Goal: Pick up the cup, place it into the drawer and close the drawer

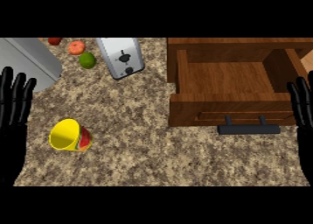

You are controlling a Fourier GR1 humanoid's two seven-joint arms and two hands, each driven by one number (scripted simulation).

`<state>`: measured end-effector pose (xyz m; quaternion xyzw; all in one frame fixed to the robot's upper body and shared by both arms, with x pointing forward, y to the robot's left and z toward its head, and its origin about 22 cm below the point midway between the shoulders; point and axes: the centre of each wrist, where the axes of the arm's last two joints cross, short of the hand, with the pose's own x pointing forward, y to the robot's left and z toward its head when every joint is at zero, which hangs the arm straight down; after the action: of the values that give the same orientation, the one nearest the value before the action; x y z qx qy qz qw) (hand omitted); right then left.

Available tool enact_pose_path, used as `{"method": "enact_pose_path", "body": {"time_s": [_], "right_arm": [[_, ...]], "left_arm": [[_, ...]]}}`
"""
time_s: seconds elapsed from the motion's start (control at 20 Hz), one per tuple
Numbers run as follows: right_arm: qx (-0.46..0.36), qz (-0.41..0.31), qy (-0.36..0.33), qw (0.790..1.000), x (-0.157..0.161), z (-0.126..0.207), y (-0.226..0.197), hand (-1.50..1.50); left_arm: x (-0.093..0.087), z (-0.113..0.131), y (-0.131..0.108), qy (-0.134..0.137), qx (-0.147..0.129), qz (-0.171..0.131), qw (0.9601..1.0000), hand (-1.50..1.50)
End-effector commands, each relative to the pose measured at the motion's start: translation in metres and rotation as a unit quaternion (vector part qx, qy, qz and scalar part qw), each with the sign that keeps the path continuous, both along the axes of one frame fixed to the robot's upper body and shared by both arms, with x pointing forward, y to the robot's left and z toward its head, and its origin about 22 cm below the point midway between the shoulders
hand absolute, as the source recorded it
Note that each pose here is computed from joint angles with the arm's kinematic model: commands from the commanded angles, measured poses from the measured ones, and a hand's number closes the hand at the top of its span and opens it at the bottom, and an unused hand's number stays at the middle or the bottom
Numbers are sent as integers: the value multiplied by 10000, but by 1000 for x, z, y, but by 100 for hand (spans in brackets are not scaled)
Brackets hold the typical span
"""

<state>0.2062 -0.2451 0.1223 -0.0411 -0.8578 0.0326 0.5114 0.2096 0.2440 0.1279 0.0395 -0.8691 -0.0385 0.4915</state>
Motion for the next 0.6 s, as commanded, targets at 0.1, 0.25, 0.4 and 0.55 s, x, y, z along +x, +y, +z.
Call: {"method": "enact_pose_path", "body": {"time_s": [0.1,0.25,0.4,0.55], "right_arm": [[16,1,-86,10000,5,6,7,-150],[89,26,-270,9996,-7,11,3,-150],[-488,267,160,9983,10,7,-3,-150],[-549,304,218,9978,4,14,-13,-150]], "left_arm": [[-8,-6,14,79,-21,-988,9951,-150],[-27,2,23,213,9,-2060,9783,-150],[-35,-23,34,1015,-1019,-2072,9677,-150],[-28,-32,63,1101,-1095,-1986,9677,-150]]}}
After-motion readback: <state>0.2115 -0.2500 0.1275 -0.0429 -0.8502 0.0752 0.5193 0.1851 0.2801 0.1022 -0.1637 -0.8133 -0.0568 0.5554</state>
